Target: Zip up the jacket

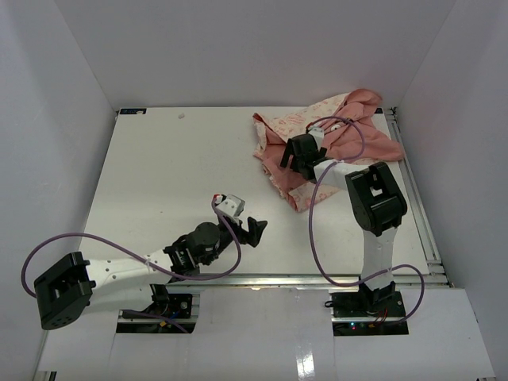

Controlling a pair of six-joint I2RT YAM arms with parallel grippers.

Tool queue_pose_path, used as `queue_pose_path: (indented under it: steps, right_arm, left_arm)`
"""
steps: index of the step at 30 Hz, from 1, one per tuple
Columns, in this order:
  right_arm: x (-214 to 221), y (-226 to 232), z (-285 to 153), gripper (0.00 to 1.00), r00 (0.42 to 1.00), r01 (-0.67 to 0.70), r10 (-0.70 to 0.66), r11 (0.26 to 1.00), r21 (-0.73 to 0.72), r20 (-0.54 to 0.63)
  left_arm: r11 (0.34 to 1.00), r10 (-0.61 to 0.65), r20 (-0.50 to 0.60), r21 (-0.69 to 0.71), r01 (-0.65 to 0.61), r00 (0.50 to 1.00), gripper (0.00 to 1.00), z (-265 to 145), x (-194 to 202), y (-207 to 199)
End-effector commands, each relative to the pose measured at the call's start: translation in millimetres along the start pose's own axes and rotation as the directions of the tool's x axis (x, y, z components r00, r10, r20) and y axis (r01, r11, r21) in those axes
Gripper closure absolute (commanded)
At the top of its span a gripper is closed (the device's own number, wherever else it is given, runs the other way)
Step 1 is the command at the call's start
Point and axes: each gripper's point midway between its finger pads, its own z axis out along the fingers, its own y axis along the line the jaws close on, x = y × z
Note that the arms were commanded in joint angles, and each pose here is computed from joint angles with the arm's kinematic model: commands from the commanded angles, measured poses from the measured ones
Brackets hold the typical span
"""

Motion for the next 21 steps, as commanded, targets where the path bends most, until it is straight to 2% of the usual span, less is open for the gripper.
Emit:
queue_pose_path:
  steps: [1,6,10,16,21]
  right_arm:
    - [35.3,35.2,-41.8,0.05,0.991,0.129,-0.133,0.987,-0.092,-0.035]
    - [86.9,29.6,-71.1,0.05,0.970,0.217,-0.224,0.973,-0.083,-0.094]
    - [123.0,24.7,-104.4,0.05,0.946,0.307,-0.316,0.945,-0.110,-0.079]
    - [100.1,31.7,-147.0,0.05,0.956,0.293,-0.294,0.942,-0.166,0.016]
    - [69.5,30.5,-179.0,0.05,0.973,0.226,-0.210,0.953,-0.204,0.098]
  left_arm:
    - [0.996,-0.034,0.067,-0.082,0.040,0.997,0.04,-3.8,-22.5,12.9]
    - [0.986,-0.048,0.089,-0.157,0.061,0.995,0.04,-7.9,-27.0,26.8]
    - [0.981,-0.043,0.094,-0.186,0.060,0.995,0.04,-8.8,-26.4,32.5]
    - [0.976,-0.010,0.081,-0.215,0.027,0.997,0.05,-3.1,-18.1,37.0]
    - [0.982,0.024,-0.003,-0.187,-0.024,1.000,0.06,9.0,-1.5,28.0]
